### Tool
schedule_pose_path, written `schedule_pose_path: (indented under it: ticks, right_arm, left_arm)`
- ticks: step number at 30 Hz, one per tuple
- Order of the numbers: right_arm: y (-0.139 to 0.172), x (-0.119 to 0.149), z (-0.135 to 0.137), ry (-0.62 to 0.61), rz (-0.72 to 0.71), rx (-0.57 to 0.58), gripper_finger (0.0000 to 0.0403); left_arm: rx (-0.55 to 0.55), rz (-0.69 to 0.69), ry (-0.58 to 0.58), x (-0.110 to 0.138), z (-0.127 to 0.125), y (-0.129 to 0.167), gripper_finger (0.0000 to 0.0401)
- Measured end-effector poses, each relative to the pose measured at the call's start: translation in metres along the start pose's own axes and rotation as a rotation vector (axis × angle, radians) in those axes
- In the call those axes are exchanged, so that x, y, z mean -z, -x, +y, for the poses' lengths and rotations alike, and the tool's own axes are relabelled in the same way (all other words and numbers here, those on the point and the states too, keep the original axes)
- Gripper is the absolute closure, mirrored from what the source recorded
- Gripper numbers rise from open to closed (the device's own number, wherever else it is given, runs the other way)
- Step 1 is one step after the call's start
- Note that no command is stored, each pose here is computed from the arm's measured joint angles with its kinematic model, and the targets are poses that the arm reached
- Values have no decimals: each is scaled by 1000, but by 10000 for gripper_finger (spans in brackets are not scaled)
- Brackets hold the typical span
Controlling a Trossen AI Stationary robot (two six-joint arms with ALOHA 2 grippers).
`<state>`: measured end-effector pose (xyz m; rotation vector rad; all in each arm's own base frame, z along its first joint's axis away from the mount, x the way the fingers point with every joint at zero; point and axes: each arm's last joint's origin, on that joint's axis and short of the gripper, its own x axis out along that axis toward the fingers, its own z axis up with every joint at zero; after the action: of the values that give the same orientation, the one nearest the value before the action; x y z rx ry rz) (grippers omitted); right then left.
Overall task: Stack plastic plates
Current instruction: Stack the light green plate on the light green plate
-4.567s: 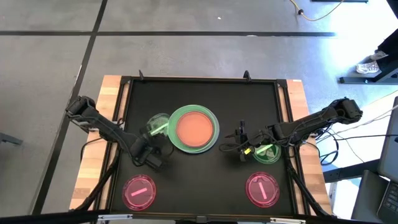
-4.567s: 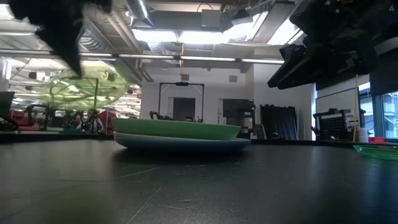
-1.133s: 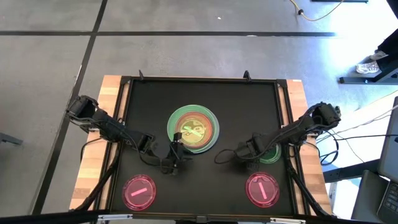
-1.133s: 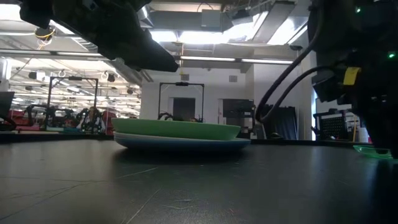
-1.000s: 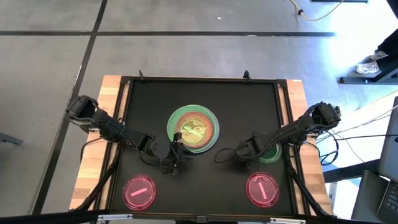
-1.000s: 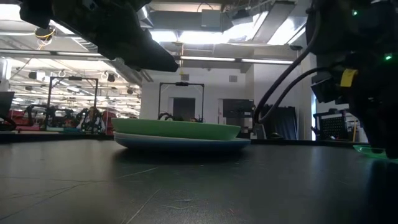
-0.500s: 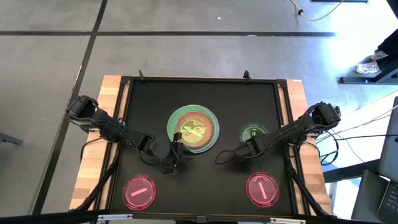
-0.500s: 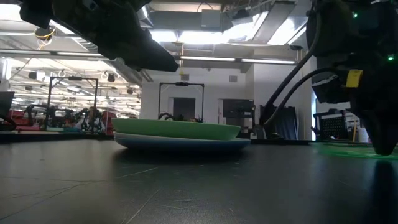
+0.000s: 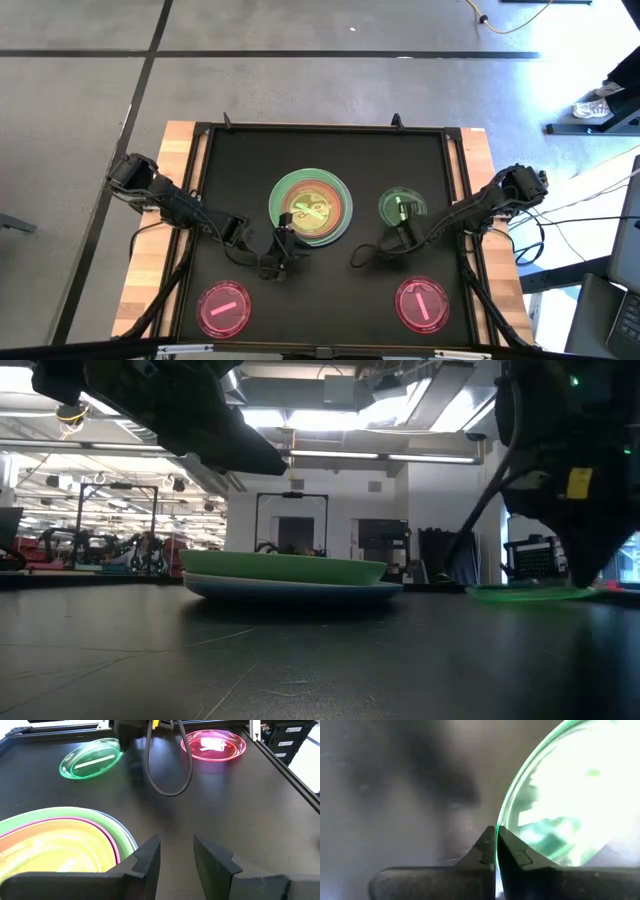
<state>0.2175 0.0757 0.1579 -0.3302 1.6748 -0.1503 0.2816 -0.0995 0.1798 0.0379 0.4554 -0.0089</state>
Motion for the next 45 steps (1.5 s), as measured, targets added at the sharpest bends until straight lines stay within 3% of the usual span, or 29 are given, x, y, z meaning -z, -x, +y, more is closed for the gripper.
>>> schedule_pose_path:
  ticks: [17, 24, 29, 36, 45]
  right_arm:
    - [54, -34, -15, 97, -267, 324, 402]
    - [55, -53, -10, 181, -450, 326, 402]
    - [63, -67, -8, 240, -584, 342, 402]
    - [72, -87, -18, 281, -790, 223, 402]
    - [73, -102, -51, 213, -956, 43, 402]
  left_arm:
    - [0, 0, 0, 0, 0, 0, 291]
    - [8, 0, -13, -1, -2, 3, 291]
    - [-1, -14, -31, -12, -6, 27, 291]
    - [-121, -33, -36, -19, -14, 60, 291]
    - [-258, -14, -19, -11, -17, 66, 291]
